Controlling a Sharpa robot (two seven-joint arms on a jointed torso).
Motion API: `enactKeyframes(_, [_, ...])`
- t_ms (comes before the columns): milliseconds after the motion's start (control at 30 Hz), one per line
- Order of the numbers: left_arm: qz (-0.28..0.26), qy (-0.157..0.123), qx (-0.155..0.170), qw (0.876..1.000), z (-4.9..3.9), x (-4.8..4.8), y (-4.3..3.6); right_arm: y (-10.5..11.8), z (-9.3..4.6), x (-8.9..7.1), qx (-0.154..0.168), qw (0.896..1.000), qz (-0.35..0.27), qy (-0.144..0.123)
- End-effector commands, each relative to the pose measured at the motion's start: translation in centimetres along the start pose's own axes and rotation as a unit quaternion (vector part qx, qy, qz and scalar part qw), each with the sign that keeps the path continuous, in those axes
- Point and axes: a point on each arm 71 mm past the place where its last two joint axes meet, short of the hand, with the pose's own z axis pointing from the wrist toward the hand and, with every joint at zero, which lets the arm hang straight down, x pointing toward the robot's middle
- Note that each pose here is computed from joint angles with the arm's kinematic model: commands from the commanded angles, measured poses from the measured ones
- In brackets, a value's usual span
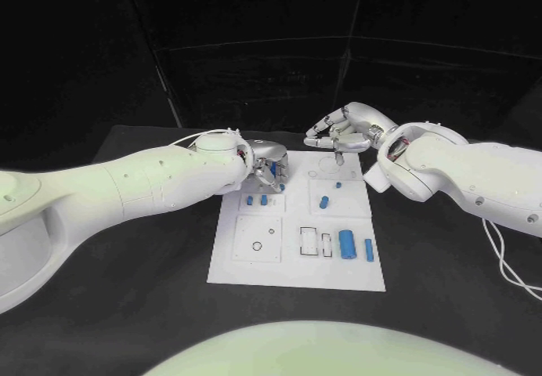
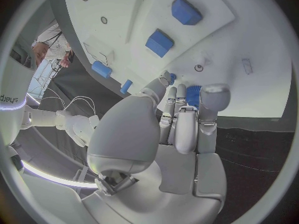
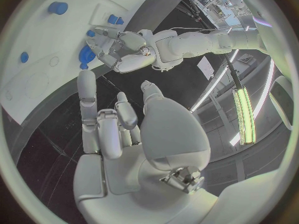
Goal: Assemble the parts on the task board
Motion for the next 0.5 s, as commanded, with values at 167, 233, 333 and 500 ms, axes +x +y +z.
enactKeyframes(167, [0.007,0.027,-0.008,1.0,0.21,0.5,-0.03,0.22,0.02,0.01,-0.006,1.0,0.002,0.002])
enactKeyframes(233, [0.007,0.029,-0.008,1.0,0.29,0.58,-0.1,0.24,0.03,0.02,-0.006,1.0,0.002,0.002])
enactKeyframes(333, [0.006,0.029,-0.008,1.0,0.42,0.73,-0.18,0.26,0.05,0.05,-0.006,1.0,0.002,0.002])
enactKeyframes(500, [0.006,0.027,-0.011,1.0,0.54,0.8,-0.08,0.27,0.01,0.05,-0.006,1.0,0.002,0.003])
